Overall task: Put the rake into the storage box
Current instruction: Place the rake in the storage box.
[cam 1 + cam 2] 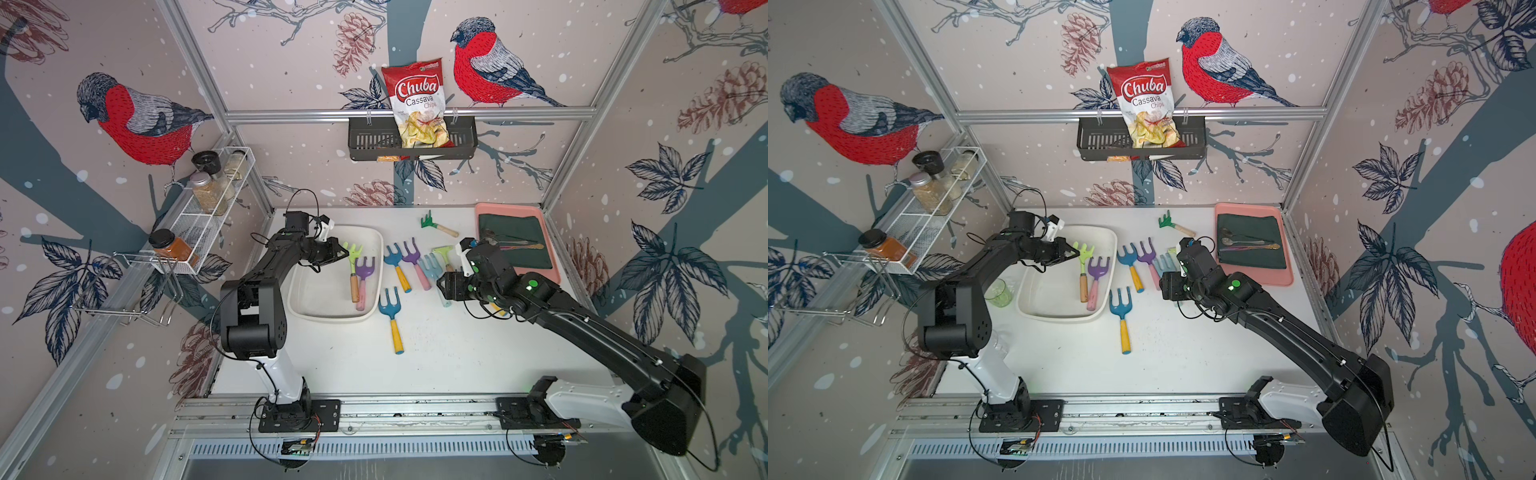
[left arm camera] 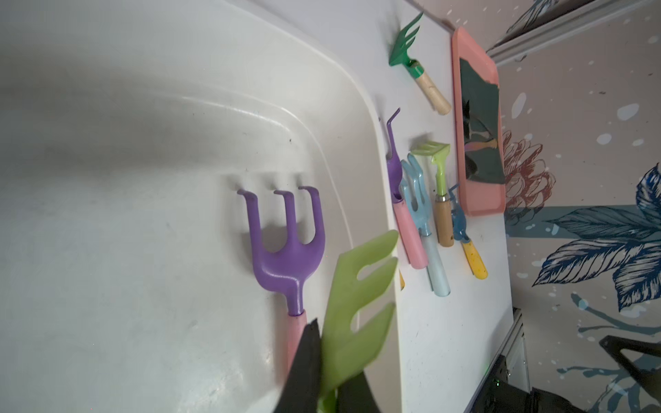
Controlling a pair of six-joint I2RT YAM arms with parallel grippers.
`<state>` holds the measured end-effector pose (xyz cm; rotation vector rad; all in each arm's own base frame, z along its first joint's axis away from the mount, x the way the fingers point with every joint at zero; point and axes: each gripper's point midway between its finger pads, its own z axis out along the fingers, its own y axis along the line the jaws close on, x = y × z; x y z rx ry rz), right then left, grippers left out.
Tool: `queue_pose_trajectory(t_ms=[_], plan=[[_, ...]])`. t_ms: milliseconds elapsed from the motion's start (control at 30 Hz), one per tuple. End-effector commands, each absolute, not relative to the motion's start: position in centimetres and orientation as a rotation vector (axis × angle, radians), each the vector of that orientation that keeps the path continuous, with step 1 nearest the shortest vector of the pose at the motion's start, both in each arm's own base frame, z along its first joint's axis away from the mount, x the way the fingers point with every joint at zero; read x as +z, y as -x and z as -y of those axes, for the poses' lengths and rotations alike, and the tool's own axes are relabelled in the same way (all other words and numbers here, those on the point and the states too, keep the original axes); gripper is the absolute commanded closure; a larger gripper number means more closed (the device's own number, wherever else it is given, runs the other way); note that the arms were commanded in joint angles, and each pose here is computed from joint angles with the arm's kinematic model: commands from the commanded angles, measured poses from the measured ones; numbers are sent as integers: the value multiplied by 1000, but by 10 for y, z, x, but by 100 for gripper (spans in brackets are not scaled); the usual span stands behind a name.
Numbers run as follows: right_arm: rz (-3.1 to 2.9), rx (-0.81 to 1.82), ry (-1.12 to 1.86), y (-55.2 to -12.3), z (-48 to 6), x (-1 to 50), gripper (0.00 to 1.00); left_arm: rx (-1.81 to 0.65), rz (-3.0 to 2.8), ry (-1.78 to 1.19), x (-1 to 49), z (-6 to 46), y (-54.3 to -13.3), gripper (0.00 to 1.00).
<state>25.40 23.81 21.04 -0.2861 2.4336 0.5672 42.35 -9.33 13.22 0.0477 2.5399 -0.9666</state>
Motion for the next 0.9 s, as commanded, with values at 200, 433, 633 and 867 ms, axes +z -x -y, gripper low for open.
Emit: queue_pose_trajectory(t_ms=[200,433,633,867], plan=[[-2453,542,310,-256,-233,204,26,-841,-2699,-63,90,73,-425,100],[-2458,548,308,-259,-233,202,27,-803,-2717,-65,83,66,-440,100],[-2470,537,317,-261,-234,198,26,-794,-2739,-66,76,62,-449,100],[-2484,533,326,-265,-237,195,26,-809,-2753,-62,66,63,-453,98]])
